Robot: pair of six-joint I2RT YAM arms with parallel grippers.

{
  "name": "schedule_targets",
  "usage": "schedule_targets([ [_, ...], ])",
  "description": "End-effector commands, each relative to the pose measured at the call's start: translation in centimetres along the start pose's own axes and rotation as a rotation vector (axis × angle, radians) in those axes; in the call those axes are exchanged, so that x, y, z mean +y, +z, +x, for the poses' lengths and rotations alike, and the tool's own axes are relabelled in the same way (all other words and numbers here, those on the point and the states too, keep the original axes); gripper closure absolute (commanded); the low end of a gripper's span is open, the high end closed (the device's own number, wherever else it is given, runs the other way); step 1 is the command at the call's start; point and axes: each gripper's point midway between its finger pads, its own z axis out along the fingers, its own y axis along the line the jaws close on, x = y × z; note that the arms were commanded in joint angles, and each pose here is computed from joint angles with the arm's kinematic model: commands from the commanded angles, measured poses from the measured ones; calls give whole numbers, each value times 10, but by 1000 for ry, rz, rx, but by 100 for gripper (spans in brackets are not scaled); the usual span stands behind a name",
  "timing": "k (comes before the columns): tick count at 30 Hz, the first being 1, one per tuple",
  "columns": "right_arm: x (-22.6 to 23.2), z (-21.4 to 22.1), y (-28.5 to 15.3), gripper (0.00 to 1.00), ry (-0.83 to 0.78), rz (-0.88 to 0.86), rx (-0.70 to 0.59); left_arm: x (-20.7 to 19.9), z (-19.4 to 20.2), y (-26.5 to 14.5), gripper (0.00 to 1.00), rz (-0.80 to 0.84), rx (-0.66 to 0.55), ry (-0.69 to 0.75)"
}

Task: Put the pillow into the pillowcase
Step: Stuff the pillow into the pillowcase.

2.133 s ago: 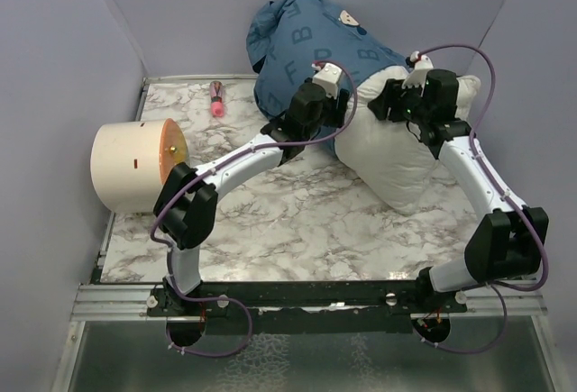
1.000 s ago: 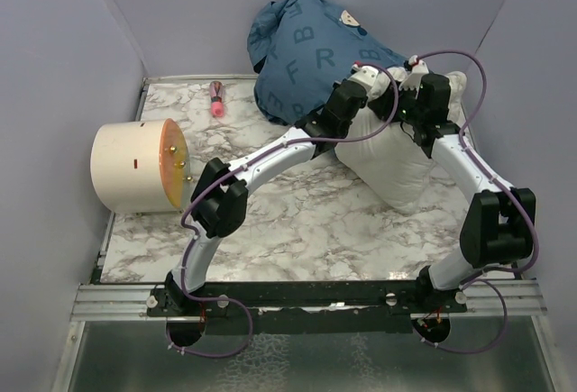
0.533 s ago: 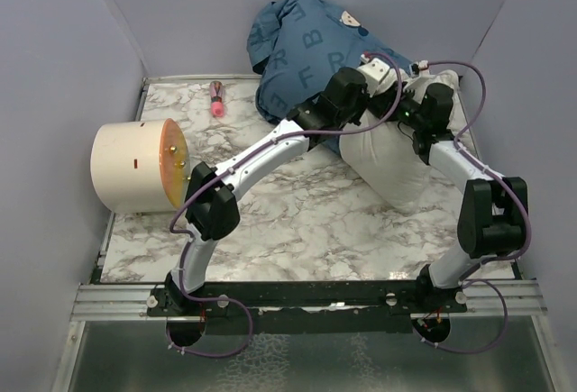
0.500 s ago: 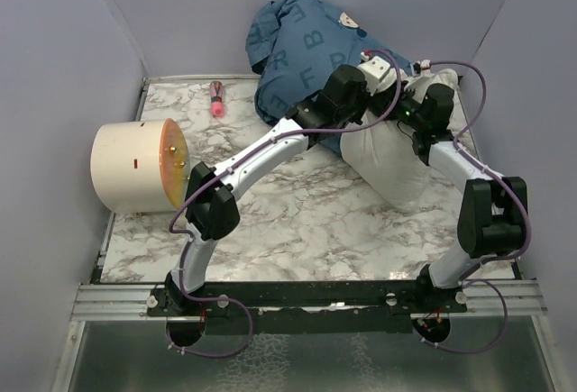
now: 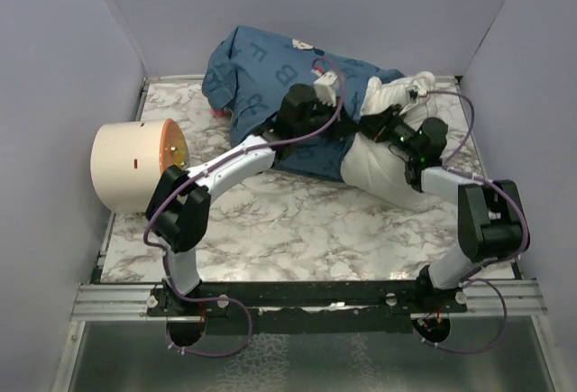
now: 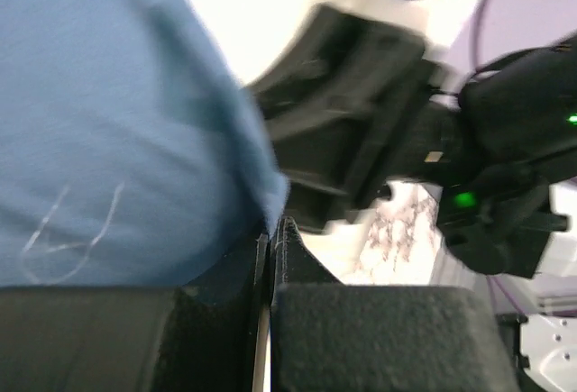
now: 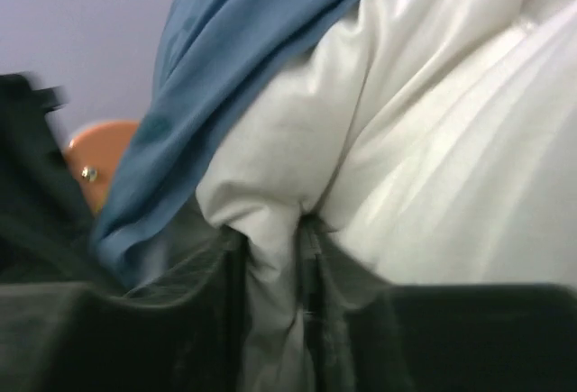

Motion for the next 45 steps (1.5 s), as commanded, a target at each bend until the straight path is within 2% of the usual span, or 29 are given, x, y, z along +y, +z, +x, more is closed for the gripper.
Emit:
schedule_targets([
  [1,51,61,-38,57,-80,-107,219,-10,-6,-45,100,212,-101,-137],
  [3,70,35,-48,39,-198,-65,200,12,6,-55,100,156,-93,-144],
  [5,86,3,-57,25,-290,-3,154,26,13,-59,100,136,-89,-161],
  [9,99,-44,-64,9,-394,109,81,23,5,-70,100,143,-113,-140],
  [12,58,-66,-58,1,-451,328,105,15,4,-73,100,173,-115,-133],
  [14,26,-69,-53,0,-474,446,171,10,3,-76,100,186,-114,-125],
  [20,-54,-31,-51,1,-488,633,410,-3,-6,-87,100,197,-114,-63],
  [22,-58,-9,-49,4,-460,586,476,-8,-15,-89,100,202,-122,-35],
  [23,-54,6,-45,9,-429,538,502,-11,-22,-88,100,203,-127,-18],
  [24,-49,23,-41,18,-392,482,535,-15,-33,-87,100,210,-139,4],
  [26,-30,57,-28,41,-309,335,585,-28,-65,-81,100,241,-178,50],
  [27,-17,72,-20,57,-251,249,592,-40,-82,-77,100,271,-192,71],
  [29,21,86,-2,86,-152,52,548,-63,-106,-61,100,324,-203,104],
  [30,44,86,6,95,-105,-34,505,-79,-112,-53,100,360,-200,120],
  [32,80,71,18,99,-41,-154,407,-116,-120,-43,100,443,-196,136],
  [35,128,14,31,99,17,-278,187,-165,-108,-37,100,560,-173,129],
  [39,154,-51,32,99,-2,-281,-88,-194,-73,-45,100,644,-137,75],
  [40,148,-55,30,99,4,-243,-124,-192,-62,-49,100,646,-127,51],
  [42,117,-46,28,99,26,-105,-153,-161,-20,-48,100,574,-66,-9],
  [45,67,4,15,99,44,40,-81,-114,18,-52,100,466,-25,-76],
])
